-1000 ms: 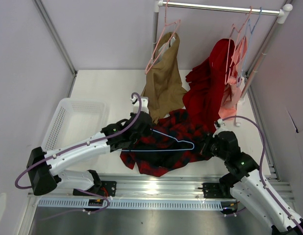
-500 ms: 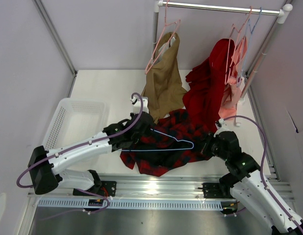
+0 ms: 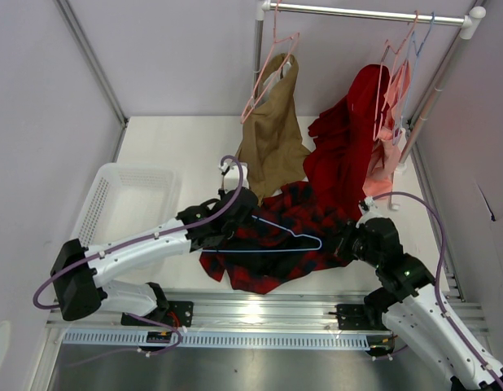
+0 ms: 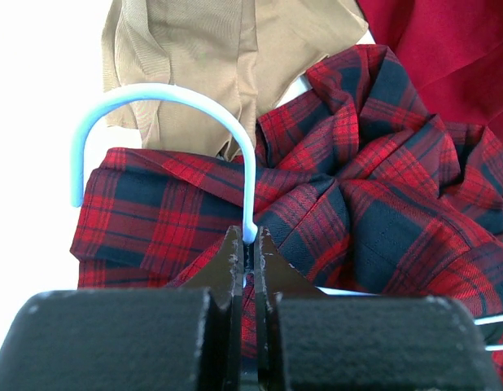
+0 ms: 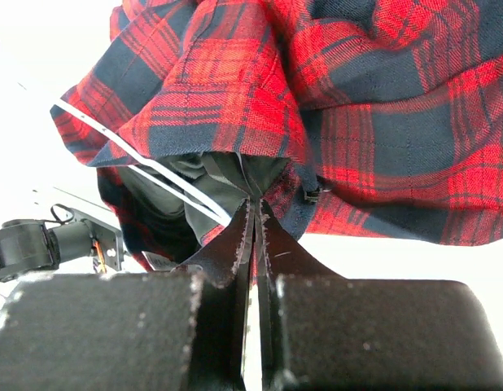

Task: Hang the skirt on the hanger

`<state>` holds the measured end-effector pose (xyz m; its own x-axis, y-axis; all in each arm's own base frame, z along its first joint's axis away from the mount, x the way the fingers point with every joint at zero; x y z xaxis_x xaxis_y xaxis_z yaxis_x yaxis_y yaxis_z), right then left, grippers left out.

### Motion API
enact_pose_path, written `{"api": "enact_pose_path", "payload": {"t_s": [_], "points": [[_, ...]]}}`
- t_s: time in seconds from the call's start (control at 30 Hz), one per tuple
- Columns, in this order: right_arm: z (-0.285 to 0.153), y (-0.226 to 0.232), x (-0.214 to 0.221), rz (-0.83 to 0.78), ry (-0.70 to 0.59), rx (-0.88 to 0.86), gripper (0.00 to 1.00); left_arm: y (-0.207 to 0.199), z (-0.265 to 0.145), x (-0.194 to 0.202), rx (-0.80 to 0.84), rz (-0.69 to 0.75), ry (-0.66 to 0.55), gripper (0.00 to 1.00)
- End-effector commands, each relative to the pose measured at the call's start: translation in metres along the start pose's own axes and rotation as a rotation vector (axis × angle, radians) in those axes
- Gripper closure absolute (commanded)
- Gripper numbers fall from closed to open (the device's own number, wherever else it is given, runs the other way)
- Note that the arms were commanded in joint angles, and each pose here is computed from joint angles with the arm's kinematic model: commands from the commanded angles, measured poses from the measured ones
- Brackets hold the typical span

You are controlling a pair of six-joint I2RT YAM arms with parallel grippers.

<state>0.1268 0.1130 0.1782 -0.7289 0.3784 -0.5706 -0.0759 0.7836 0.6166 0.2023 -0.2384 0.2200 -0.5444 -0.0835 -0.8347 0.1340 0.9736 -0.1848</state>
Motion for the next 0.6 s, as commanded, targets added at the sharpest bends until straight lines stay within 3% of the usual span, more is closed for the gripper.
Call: {"api": "enact_pose_path", "payload": {"t_s": [0.0,0.57], "points": [[-0.0097,0.0149,-0.0129,-0.009,-0.038,-0.053,0.99,0.0023,0.0054,-0.0059,-0.036,-0.032,-0.05,1.0],[-0.01,0.0142,-0.005,-0.031,-0.002,-0.036,1.0,0.0036,0.0127,-0.0032,-0.095,-0.043,-0.052,1.0]]}}
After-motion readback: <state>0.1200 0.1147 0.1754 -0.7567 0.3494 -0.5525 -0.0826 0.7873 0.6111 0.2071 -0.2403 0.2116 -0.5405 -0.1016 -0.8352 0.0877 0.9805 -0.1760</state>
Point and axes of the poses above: each gripper's point midway between its finger pads, its own z axis out along the fingers, its own y axis along the line the jaws close on, x = y × z, the point moved 7 cm from there along -z, back along the fingers, and after that the axes turned 1 degree about -z, right-handed, at the moved point
